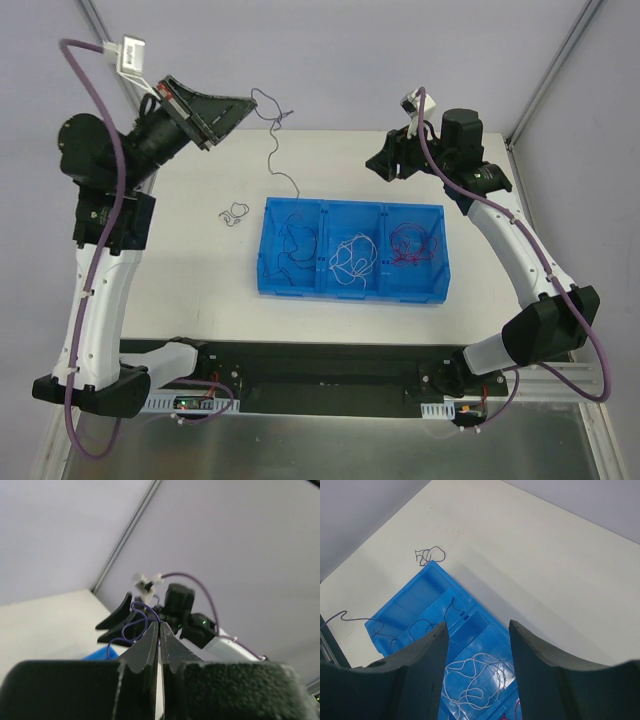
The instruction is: Untangle the cables
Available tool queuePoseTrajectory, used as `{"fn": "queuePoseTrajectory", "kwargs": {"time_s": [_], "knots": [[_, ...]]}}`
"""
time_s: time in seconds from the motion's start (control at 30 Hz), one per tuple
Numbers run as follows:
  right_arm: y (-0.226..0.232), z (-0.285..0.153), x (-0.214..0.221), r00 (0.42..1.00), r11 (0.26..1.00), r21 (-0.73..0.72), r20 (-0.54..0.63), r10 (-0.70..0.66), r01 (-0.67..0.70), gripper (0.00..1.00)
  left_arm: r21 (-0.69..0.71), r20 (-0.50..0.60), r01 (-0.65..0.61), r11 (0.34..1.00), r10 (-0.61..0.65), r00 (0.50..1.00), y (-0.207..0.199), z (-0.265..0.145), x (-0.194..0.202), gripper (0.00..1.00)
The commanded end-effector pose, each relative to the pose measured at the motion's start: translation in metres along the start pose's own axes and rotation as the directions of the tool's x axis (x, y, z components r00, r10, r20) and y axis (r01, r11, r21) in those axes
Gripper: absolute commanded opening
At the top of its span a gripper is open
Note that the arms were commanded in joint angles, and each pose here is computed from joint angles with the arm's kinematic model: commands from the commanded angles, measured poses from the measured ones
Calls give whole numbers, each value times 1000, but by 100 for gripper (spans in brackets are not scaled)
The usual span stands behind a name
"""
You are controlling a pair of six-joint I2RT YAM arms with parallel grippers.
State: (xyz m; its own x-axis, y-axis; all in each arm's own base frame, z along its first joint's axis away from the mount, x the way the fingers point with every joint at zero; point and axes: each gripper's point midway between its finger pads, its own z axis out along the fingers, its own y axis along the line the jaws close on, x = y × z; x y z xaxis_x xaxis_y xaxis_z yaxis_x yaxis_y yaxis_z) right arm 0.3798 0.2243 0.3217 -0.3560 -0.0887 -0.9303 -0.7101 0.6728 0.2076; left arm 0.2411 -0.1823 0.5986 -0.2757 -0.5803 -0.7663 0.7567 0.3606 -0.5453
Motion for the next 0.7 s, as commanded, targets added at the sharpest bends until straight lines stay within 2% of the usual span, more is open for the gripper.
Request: {"fn": "queuePoseTrajectory", "kwargs": {"time_s": [0.0, 0.13, 0.3, 0.67], "knots": [[5, -5, -25, 997, 999, -17, 64, -33, 34, 54, -28, -6, 49, 998, -49, 999, 24, -6, 28, 0], [4, -3, -24, 998, 999, -17, 60, -31, 32, 54, -149, -45, 135, 980, -143, 989, 75, -17, 73, 0], [4, -1, -23, 998, 999, -20, 56, -24, 25, 54, -223, -119, 224, 949, -255, 960, 114, -23, 125, 0], [4, 0, -23, 998, 999, -25, 53, -20, 21, 54, -422, -283, 252, 871, -390, 876, 183, -44, 254, 0]]}}
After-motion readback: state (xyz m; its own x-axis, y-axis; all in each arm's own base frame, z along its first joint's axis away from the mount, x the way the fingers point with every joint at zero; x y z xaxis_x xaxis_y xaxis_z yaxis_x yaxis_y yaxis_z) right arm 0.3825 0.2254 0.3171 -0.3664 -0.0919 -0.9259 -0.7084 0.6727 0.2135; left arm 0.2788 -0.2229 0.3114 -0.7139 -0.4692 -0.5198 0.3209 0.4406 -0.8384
